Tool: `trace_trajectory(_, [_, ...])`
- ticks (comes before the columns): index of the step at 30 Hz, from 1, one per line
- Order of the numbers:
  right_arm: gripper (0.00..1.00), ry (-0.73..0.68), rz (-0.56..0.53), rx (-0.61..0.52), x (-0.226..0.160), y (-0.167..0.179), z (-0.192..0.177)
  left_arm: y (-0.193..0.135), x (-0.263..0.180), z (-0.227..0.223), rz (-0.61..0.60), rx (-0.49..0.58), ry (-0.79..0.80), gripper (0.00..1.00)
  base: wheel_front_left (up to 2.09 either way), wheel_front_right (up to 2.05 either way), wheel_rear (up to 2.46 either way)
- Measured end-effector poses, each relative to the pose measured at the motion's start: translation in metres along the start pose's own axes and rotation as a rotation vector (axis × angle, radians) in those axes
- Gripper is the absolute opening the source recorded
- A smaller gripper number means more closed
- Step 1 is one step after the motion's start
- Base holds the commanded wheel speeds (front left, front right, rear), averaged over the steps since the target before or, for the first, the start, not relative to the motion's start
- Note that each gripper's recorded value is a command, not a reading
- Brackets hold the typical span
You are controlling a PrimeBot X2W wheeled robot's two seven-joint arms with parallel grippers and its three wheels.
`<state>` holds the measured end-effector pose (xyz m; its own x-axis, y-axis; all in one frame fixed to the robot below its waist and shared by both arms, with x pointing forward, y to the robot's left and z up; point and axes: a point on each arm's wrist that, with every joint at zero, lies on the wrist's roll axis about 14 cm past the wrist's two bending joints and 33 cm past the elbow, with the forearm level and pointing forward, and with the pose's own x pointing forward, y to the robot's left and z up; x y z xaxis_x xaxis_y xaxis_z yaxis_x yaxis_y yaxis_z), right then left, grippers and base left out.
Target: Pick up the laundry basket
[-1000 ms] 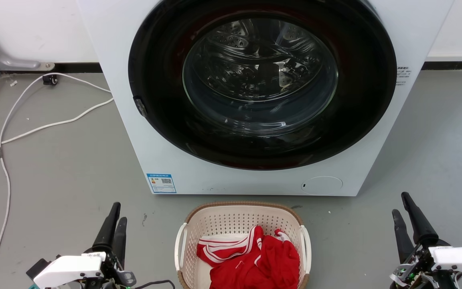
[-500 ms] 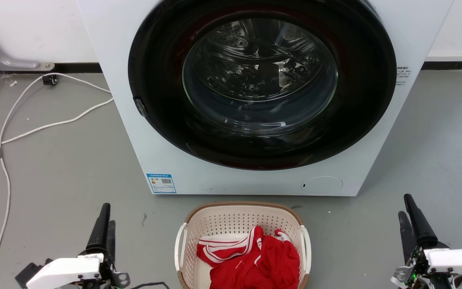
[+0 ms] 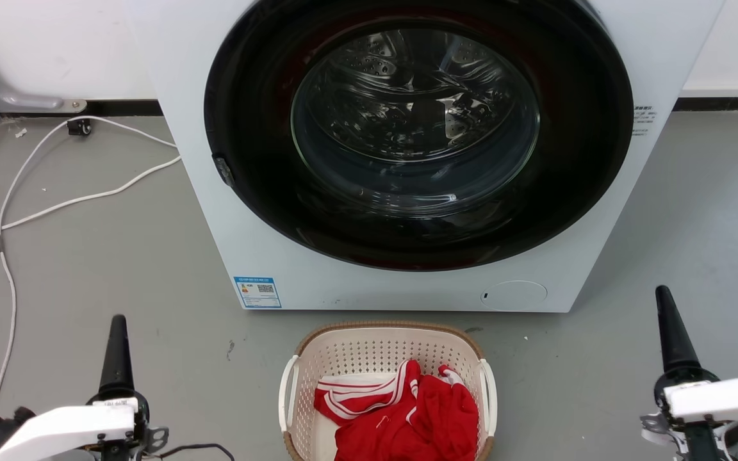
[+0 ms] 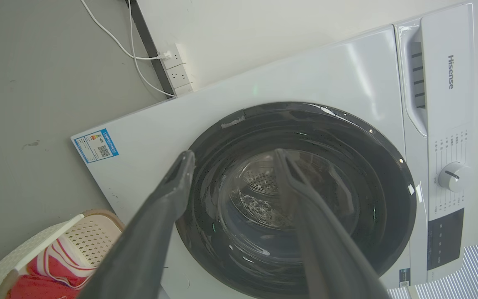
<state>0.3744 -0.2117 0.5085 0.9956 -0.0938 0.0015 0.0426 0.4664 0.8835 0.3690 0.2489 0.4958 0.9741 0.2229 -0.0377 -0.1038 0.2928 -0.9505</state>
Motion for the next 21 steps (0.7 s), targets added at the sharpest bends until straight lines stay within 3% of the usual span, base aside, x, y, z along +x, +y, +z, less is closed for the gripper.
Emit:
trace_trajectory(11, [1.00, 0.017, 0.092, -0.287, -0.001, 0.028, -0.011, -0.032, -0.004, -0.002, -0.078, 0.285, -0.015, 1.00, 0.00, 0.00, 0.00])
trace_trajectory(21, [1.00, 0.014, 0.098, -0.436, -0.004, 0.026, -0.015, -0.049, -0.012, -0.035, -0.142, 0.595, 0.037, 1.00, 0.00, 0.00, 0.00])
